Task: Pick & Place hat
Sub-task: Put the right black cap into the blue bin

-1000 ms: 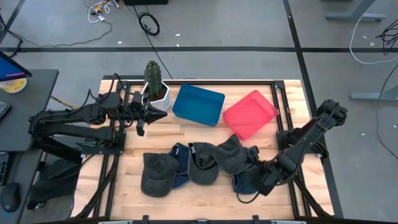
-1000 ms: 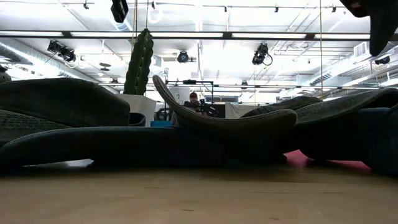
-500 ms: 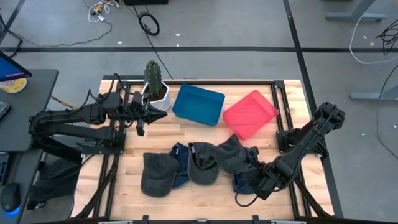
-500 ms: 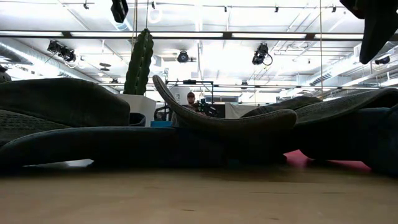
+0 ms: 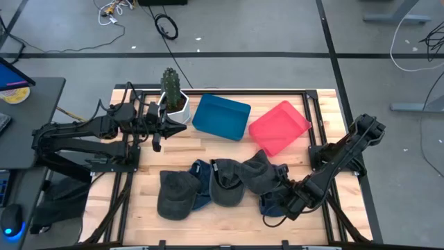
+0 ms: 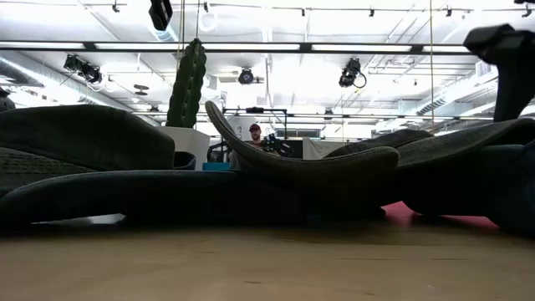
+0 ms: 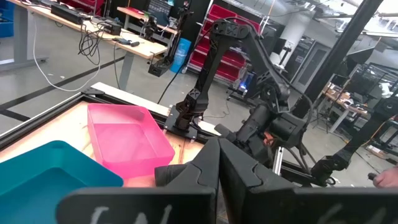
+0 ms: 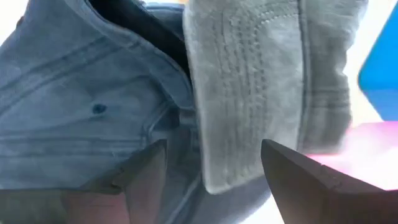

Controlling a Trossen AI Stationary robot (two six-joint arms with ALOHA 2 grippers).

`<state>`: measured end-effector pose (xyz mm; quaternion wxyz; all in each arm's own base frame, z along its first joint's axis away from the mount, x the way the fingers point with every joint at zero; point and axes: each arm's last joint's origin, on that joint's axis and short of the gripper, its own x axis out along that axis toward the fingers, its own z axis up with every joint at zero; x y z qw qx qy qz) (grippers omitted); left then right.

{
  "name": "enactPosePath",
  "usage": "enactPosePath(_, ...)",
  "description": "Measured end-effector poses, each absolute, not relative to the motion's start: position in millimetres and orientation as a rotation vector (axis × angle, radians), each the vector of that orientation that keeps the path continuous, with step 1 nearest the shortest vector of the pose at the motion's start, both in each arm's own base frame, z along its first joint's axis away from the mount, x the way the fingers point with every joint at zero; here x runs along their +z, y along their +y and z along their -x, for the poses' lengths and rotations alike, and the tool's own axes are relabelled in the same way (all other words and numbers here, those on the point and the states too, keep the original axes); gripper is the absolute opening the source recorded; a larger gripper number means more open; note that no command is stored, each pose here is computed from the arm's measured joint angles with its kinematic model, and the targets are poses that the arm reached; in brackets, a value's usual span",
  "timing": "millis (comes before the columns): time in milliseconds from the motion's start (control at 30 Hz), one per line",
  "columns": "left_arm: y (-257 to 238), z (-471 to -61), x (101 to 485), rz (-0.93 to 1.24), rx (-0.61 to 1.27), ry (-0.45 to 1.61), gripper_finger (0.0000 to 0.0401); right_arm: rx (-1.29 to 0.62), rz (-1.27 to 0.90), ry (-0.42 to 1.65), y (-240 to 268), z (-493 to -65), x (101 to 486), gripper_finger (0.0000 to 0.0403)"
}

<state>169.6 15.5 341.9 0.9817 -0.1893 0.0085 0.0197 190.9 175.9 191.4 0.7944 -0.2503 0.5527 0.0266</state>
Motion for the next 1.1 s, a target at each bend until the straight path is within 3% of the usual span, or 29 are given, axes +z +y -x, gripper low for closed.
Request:
enactPosePath(567, 16, -170, 342, 0.384, 0.04, 0.018, 0.0009, -0.113, 0.556, 1.016, 164, -205, 183, 0.0247)
enactPosePath(700, 16, -170, 342, 0.384, 0.04, 0.018, 0.0009, -0.117, 0.556, 1.007, 162, -208, 183, 0.0189)
enactPosePath(933, 16, -170, 342, 0.384, 0.04, 0.018, 0.0009, -0.09, 0.605, 1.015, 158, -210, 186, 0.002)
enactPosePath(1100, 16, -170, 342, 0.383, 0.04, 0.017, 0.0009, -0.09, 0.641, 1.026, 152, -210, 199, 0.0012)
